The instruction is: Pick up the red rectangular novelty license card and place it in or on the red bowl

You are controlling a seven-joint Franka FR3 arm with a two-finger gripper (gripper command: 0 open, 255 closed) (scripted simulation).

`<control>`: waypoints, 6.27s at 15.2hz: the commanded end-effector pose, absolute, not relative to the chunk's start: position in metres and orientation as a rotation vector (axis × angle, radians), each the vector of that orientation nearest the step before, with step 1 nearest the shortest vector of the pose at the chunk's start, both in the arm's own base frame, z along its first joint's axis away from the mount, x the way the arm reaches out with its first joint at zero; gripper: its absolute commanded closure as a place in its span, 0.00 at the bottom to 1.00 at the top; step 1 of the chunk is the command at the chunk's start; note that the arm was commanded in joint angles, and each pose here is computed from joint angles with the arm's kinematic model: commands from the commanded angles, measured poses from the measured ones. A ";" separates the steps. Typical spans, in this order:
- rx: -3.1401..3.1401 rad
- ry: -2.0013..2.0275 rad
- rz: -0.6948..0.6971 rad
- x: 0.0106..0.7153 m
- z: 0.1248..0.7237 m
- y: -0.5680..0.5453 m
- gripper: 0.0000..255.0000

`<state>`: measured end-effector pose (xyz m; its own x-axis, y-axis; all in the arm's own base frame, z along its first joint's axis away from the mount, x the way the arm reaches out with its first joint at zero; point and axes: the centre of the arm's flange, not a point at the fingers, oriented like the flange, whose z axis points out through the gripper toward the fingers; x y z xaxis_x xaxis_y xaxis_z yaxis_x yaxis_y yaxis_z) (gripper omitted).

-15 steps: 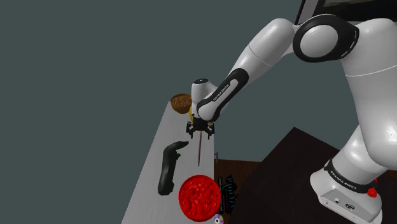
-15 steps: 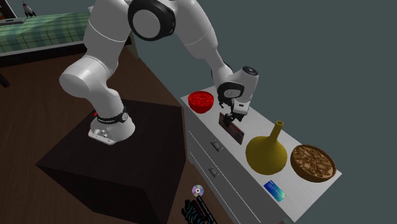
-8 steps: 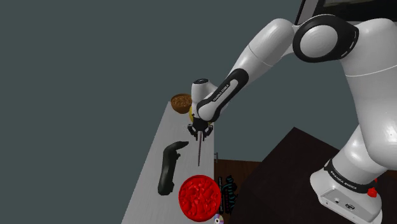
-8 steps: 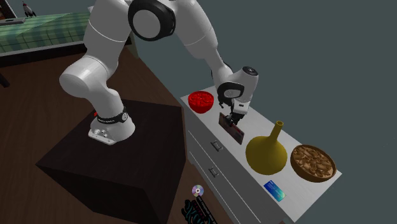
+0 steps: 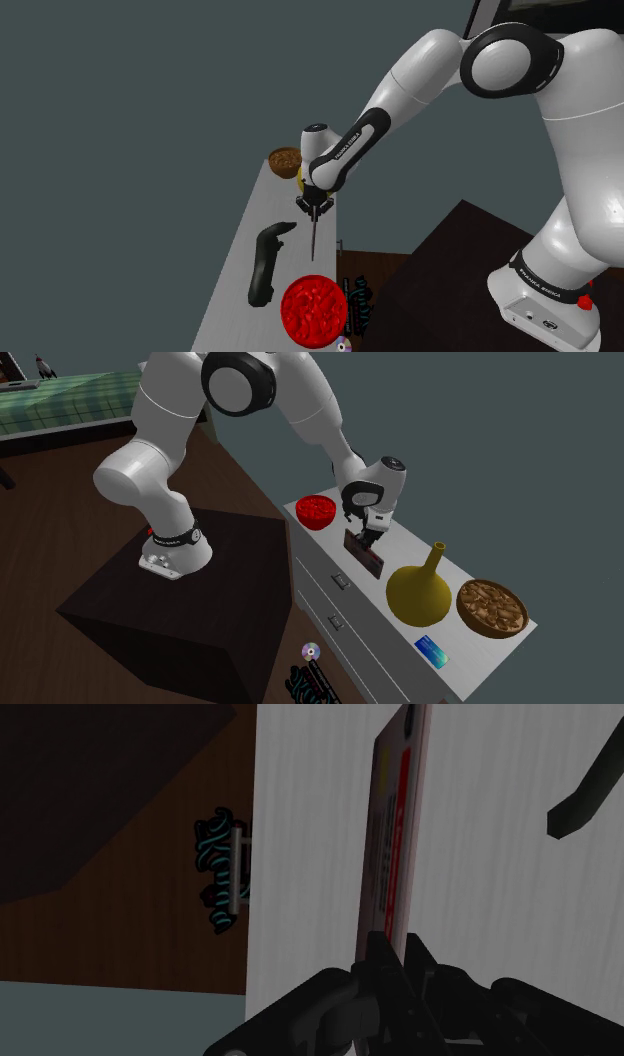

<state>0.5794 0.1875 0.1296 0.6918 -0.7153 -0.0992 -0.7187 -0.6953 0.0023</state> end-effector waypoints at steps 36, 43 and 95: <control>-2.856 1.211 0.144 0.550 0.308 0.214 1.00; -2.856 1.211 0.144 0.483 0.324 0.275 1.00; -2.856 1.211 0.144 0.367 0.270 0.379 0.00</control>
